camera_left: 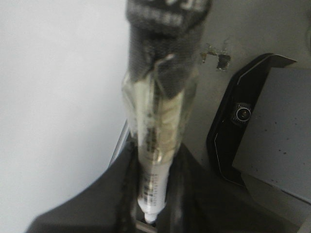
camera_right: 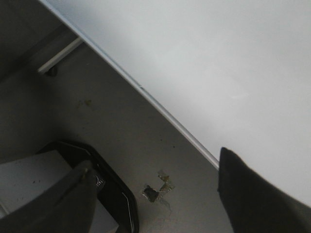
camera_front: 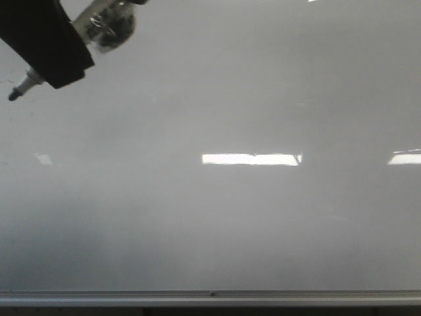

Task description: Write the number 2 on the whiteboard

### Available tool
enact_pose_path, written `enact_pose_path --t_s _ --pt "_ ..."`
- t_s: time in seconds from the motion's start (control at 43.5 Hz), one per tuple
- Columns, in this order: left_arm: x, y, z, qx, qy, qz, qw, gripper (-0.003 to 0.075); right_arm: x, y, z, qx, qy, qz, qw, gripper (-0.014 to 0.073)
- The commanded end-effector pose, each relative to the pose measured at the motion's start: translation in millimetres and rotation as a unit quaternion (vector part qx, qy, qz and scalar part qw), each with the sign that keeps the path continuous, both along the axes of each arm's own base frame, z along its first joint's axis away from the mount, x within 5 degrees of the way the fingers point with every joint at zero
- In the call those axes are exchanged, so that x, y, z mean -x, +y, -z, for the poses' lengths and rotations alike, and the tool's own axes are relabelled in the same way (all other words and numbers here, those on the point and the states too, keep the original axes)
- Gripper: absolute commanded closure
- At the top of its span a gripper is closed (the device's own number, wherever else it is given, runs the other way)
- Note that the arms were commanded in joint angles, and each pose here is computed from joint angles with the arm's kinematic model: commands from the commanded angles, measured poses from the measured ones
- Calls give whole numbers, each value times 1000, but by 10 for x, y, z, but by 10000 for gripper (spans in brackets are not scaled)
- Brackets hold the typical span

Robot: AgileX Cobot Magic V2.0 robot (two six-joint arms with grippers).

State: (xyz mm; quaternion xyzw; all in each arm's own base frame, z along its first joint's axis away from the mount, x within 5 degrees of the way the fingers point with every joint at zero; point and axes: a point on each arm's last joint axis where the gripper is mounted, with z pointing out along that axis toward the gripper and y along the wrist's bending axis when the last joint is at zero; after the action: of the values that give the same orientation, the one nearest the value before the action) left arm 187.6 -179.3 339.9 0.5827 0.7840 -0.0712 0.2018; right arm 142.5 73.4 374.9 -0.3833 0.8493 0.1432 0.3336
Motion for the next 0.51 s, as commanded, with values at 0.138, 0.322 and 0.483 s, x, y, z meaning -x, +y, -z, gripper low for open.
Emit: enact_pose_path --t_s 0.138,0.322,0.483 --pt "319 -289 -156 33 -29 91 995 741 47 445 -84 -9 -57 -179 982 46" --pt "439 -380 -158 35 -32 124 991 741 29 757 -131 -20 -72 -234 969 46" --pt "451 -388 -158 35 -31 127 991 741 -13 1000 -115 -19 -62 -270 961 46"
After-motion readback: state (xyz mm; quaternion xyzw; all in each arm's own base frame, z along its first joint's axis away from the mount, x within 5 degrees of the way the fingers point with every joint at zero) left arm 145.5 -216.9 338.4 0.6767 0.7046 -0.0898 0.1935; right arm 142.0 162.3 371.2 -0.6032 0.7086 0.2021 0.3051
